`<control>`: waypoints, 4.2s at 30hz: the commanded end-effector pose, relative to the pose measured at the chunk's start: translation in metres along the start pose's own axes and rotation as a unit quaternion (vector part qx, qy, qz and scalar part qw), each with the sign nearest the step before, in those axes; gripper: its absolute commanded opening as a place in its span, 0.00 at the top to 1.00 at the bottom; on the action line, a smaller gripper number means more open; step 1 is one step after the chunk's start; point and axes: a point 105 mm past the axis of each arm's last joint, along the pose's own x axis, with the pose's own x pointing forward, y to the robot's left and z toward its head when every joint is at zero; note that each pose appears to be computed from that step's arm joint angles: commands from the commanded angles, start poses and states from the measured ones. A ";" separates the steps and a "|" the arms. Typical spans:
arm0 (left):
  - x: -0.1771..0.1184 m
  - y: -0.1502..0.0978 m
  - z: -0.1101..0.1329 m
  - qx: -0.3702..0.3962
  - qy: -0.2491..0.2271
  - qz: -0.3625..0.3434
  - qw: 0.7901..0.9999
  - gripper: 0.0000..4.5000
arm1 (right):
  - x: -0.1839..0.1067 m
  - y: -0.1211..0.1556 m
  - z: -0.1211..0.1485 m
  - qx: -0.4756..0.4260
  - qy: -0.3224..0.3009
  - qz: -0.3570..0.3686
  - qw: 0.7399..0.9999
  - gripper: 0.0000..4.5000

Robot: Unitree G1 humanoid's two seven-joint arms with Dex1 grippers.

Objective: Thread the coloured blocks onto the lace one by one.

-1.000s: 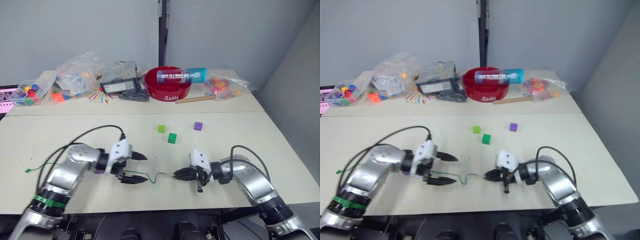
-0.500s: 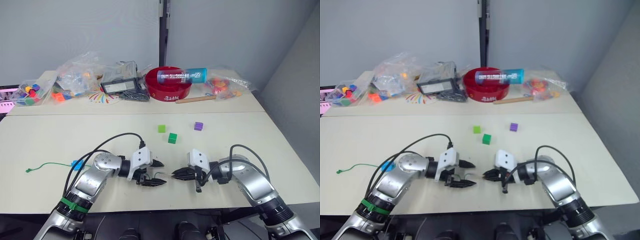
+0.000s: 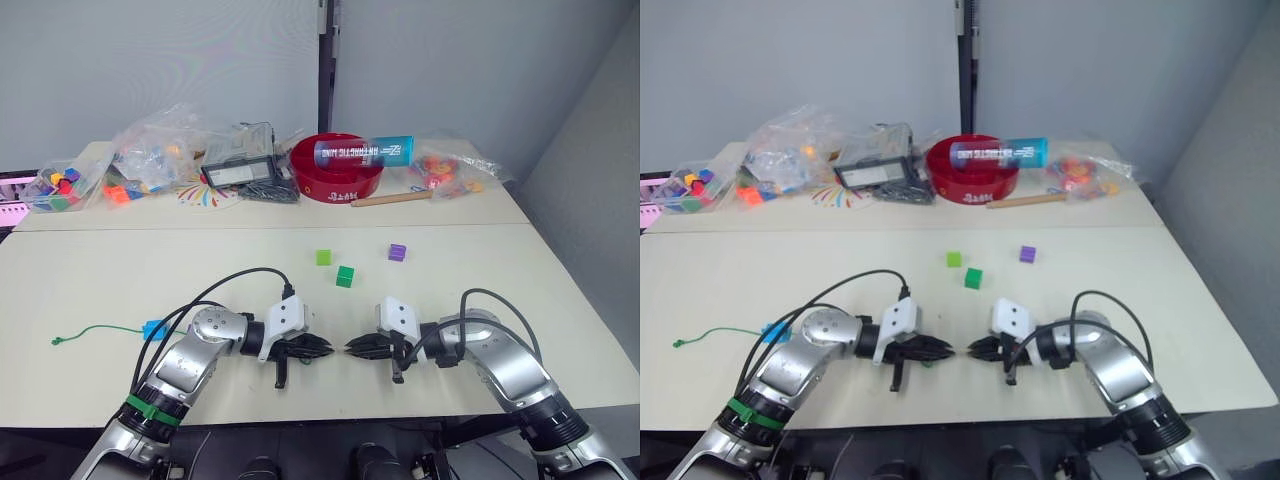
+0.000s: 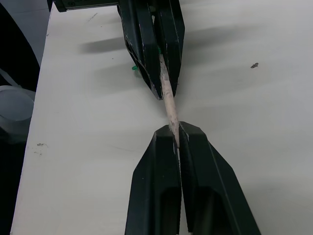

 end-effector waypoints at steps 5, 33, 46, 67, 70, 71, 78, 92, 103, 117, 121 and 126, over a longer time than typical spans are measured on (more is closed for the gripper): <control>-0.003 0.005 0.009 0.017 -0.008 0.014 1.000 1.00 | -0.001 0.004 0.009 -0.005 -0.009 0.009 1.000 1.00; -0.008 0.008 0.008 0.018 -0.002 0.018 1.000 1.00 | -0.043 -0.098 -0.027 0.179 -0.090 -0.651 0.732 0.10; -0.011 0.007 0.007 0.017 0.001 0.028 0.999 1.00 | -0.035 -0.171 -0.032 0.184 -0.071 -0.675 0.711 0.10; -0.014 0.008 0.003 0.015 0.005 0.035 0.999 1.00 | -0.040 -0.148 -0.015 0.188 -0.151 -0.665 0.707 0.74; -0.015 0.009 0.002 0.015 0.005 0.036 0.999 1.00 | -0.036 -0.103 0.001 0.165 -0.158 -0.642 0.732 0.74; -0.015 0.010 0.002 0.015 0.005 0.037 0.999 1.00 | -0.032 -0.083 0.007 0.159 -0.156 -0.627 0.746 0.74; -0.015 0.012 0.002 0.016 0.004 0.035 0.999 1.00 | -0.009 -0.008 0.012 0.186 -0.116 -0.555 0.803 0.74; -0.015 0.010 0.002 0.017 0.008 0.027 0.999 1.00 | 0.021 0.017 -0.021 0.290 -0.042 -0.488 0.822 0.63; -0.015 0.011 0.002 0.014 0.006 0.031 0.999 1.00 | -0.020 0.014 0.027 0.174 -0.147 -0.418 0.880 0.01; -0.022 0.007 0.004 0.015 0.005 0.039 0.999 1.00 | -0.055 -0.016 0.019 0.023 -0.037 -0.042 0.998 0.01; -0.027 0.001 0.014 0.021 0.005 0.037 0.999 1.00 | -0.048 -0.025 0.000 -0.015 0.005 0.011 1.000 0.01; -0.028 -0.003 0.021 0.021 0.007 0.040 0.999 1.00 | -0.042 -0.030 -0.015 -0.029 0.015 0.030 0.999 0.01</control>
